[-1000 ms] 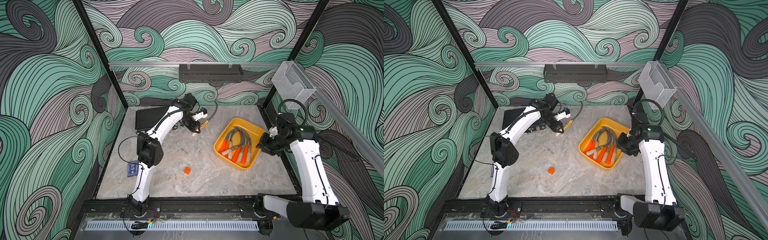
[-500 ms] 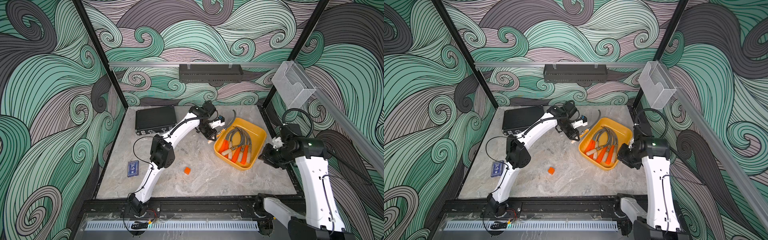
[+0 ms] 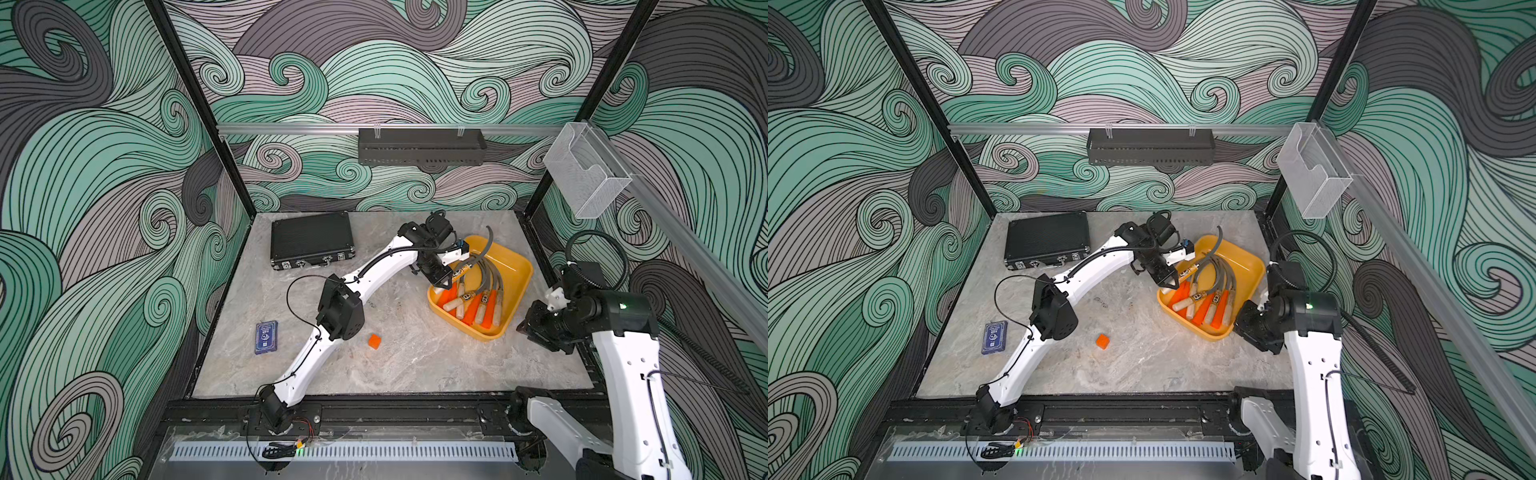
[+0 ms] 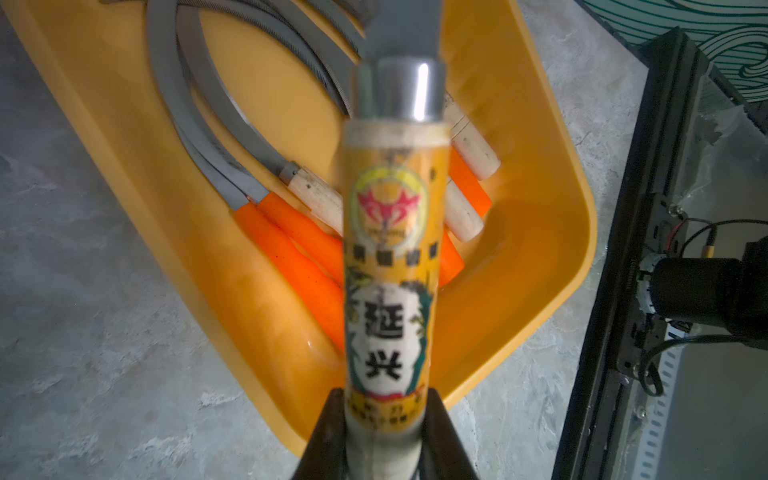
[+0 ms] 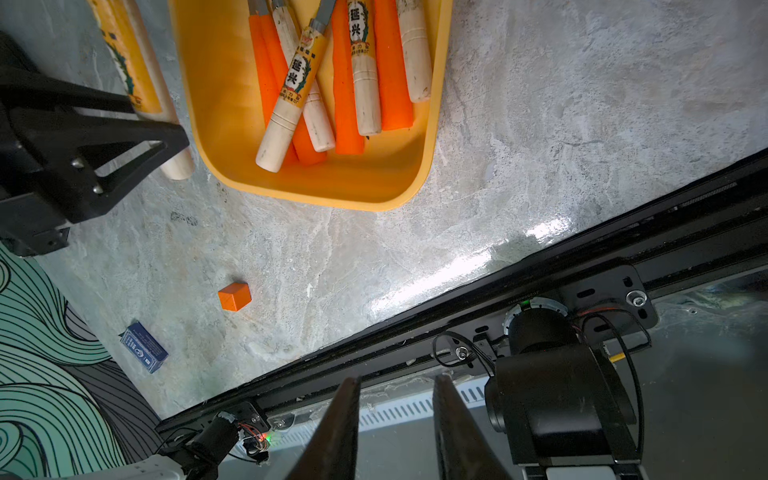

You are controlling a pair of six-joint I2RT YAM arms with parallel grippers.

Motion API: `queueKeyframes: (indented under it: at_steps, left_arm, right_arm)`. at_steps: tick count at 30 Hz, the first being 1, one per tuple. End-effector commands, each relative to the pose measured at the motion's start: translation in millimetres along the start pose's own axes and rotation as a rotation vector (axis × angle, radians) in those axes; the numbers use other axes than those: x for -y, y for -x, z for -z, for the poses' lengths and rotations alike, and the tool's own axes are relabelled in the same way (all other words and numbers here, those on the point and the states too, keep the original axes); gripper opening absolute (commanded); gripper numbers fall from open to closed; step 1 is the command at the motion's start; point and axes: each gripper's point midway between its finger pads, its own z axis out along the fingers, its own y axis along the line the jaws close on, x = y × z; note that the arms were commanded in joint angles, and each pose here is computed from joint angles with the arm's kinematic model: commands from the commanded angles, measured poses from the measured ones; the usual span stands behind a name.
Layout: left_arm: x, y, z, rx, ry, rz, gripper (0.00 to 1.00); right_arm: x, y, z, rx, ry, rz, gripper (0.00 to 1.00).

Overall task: Put small sickles into storage boxes
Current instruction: Place the sickle in the storage box.

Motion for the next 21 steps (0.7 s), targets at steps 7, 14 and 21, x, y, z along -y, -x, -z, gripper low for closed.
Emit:
queueKeyframes:
  at_steps: [7, 14, 21]
  left_arm:
    - [7.9, 11.6, -33.2, 0.019, 0.003, -0.03, 0.0]
    - [6.3, 4.3, -48.4, -0.01, 0.008, -0.027, 0.0]
    - [1.8, -0.5, -58.1, -0.025, 0.01, -0.02, 0.0]
  right_arm:
    - [10.0, -18.2, -5.6, -0.043, -0.016, -0.037, 0.33]
    - [12.1, -21.5, -7.9, -0.05, -0.019, -0.043, 0.33]
    - [13.1, -22.9, -9.0, -0.052, -0.02, -0.05, 0.33]
